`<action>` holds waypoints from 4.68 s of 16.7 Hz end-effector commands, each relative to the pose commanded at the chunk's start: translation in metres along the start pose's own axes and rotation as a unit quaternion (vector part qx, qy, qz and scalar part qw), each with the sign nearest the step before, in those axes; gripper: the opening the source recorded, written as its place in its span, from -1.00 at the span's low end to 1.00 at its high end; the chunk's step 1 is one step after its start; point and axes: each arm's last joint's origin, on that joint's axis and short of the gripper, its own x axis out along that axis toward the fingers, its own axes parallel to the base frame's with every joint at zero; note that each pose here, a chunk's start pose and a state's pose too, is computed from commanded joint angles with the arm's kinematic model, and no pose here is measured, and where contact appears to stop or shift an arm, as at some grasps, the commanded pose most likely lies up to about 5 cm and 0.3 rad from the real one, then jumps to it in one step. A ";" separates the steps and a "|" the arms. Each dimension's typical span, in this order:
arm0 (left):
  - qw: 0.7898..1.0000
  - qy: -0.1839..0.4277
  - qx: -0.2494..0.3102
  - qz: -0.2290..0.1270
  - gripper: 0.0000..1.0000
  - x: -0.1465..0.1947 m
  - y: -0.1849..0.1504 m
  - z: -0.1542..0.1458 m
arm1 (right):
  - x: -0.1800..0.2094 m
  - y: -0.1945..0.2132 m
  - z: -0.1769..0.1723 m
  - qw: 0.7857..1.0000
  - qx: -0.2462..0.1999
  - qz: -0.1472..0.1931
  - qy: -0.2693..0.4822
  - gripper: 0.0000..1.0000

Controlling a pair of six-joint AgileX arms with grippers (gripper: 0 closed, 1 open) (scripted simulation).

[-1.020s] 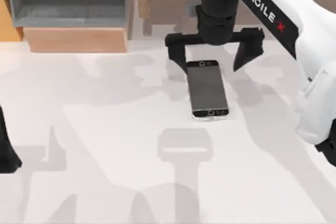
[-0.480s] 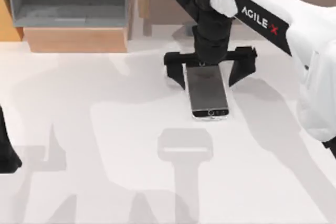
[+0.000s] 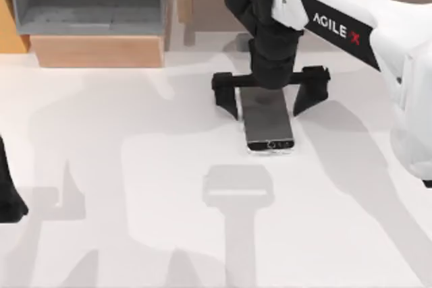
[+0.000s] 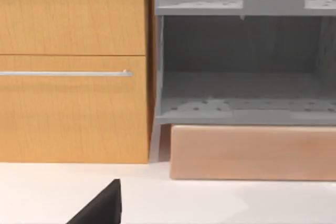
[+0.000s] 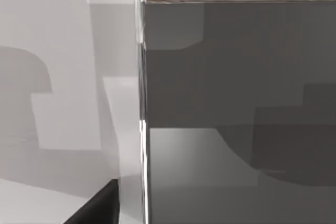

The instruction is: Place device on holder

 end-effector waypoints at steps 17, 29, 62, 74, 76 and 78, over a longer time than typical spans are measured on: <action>1.000 0.000 0.000 0.000 1.00 0.000 0.000 0.000 | 0.000 0.000 0.000 1.000 0.000 0.000 0.000 -1.00; 1.000 0.000 0.000 0.000 1.00 0.000 0.000 0.000 | -0.033 -0.002 -0.001 1.000 0.000 0.000 -0.009 -1.00; 1.000 0.000 0.000 0.000 1.00 0.000 0.000 0.000 | -0.219 -0.264 -0.170 0.887 0.169 0.015 -0.429 -1.00; 1.000 0.000 0.000 0.000 1.00 0.000 0.000 0.000 | -0.144 -0.307 -0.273 0.843 0.194 -0.094 -0.493 -1.00; 1.000 0.000 0.000 0.000 1.00 0.000 0.000 0.000 | -0.136 -0.308 -0.285 0.836 0.181 -0.111 -0.507 -1.00; 1.000 0.000 0.000 0.000 1.00 0.000 0.000 0.000 | -0.132 -0.308 -0.291 0.831 0.171 -0.121 -0.515 -1.00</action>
